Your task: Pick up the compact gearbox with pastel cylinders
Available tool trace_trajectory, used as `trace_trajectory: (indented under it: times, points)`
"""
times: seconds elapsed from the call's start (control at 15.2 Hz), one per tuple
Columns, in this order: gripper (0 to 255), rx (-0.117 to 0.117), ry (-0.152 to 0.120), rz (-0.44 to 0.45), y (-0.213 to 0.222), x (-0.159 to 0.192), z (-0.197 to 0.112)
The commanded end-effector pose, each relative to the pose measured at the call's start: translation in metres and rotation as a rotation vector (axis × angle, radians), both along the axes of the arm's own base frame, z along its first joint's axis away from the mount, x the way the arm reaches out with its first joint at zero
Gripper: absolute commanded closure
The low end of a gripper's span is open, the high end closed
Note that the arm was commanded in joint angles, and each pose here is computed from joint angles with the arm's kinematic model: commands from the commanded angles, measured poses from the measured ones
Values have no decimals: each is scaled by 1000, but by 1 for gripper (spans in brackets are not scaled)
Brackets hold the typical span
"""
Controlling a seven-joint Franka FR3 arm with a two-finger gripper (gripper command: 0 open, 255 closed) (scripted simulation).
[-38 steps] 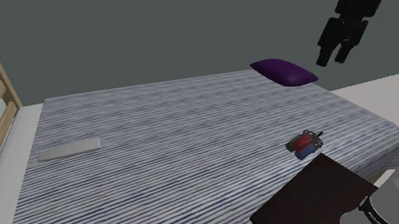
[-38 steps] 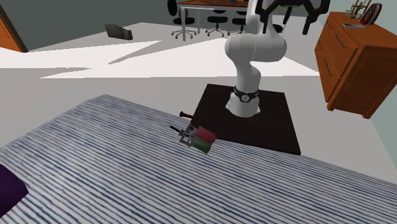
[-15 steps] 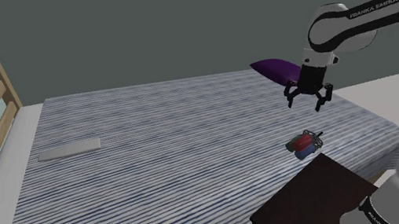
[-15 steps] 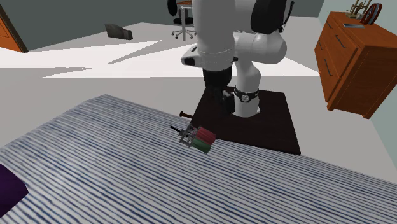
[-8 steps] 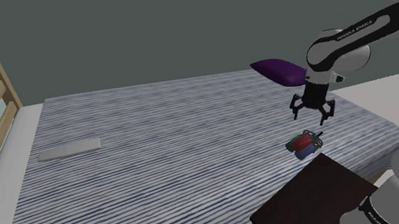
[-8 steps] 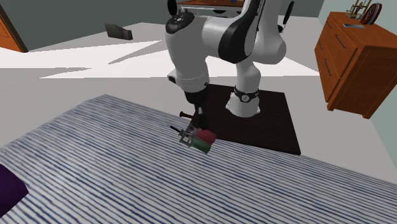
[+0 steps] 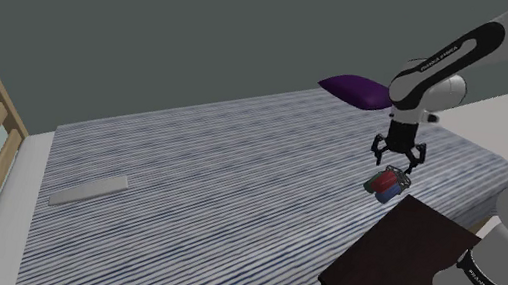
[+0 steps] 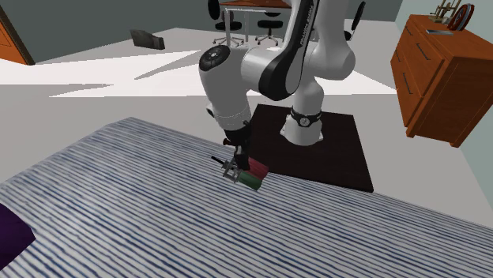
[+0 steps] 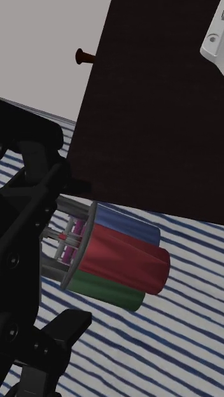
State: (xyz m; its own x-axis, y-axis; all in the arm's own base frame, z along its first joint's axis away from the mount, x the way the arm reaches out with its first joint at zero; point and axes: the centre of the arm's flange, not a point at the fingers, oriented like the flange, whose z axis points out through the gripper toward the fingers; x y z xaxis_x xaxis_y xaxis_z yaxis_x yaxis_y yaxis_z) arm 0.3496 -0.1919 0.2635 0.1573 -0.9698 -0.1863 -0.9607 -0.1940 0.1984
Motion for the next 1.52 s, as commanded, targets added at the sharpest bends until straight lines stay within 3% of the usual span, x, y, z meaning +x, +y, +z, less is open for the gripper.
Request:
trace_trajectory:
  times: [0.0,0.2,0.26,0.86,1.45]
  points:
    - [0,0,0,-1,0,0,-11]
    - [0,0,0,-1,0,0,-19]
    - [255,0,0,-1,-1,0,-19]
    - [255,0,0,-1,0,0,-19]
    - [255,0,0,-1,0,0,28]
